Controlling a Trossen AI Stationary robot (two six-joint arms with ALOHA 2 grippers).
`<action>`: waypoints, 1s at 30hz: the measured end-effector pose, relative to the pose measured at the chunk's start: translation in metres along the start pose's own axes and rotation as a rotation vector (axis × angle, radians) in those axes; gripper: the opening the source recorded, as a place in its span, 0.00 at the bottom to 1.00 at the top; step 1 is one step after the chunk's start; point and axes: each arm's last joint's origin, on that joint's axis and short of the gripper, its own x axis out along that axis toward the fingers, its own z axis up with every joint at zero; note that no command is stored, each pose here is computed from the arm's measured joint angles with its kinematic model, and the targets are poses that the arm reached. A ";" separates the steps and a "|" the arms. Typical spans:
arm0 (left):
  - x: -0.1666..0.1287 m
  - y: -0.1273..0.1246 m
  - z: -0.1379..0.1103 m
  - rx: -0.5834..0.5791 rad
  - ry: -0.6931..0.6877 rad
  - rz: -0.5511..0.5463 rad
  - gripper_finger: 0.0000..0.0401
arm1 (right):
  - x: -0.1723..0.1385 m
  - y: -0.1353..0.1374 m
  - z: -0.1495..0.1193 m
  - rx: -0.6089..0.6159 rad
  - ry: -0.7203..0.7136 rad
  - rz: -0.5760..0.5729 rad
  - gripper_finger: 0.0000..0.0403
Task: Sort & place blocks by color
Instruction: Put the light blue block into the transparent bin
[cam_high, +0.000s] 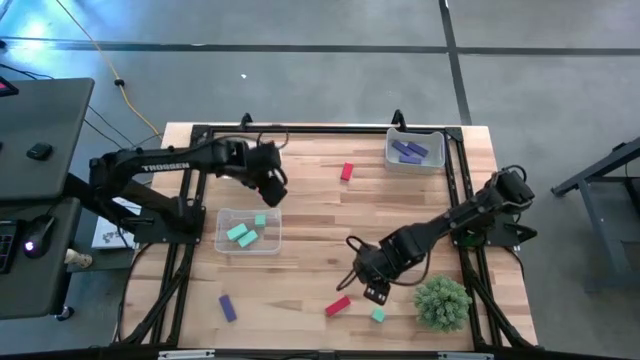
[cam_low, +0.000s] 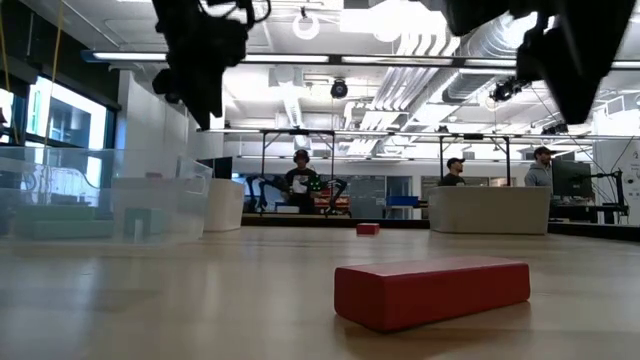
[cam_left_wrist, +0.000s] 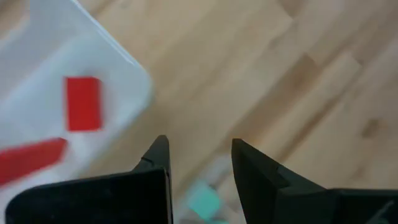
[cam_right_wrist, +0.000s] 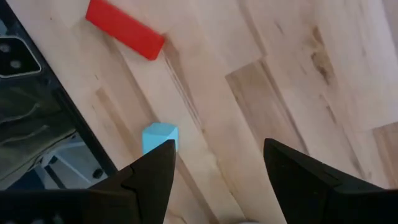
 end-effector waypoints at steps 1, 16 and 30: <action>-0.002 -0.006 -0.004 -0.001 -0.002 -0.014 0.21 | 0.001 0.002 -0.003 -0.001 -0.001 -0.003 0.58; -0.028 -0.080 -0.077 -0.024 0.055 -0.168 0.21 | 0.007 0.033 -0.040 0.019 -0.087 0.031 0.58; -0.043 -0.103 -0.120 -0.049 0.067 -0.208 0.21 | 0.044 0.049 -0.045 0.028 -0.065 0.018 0.58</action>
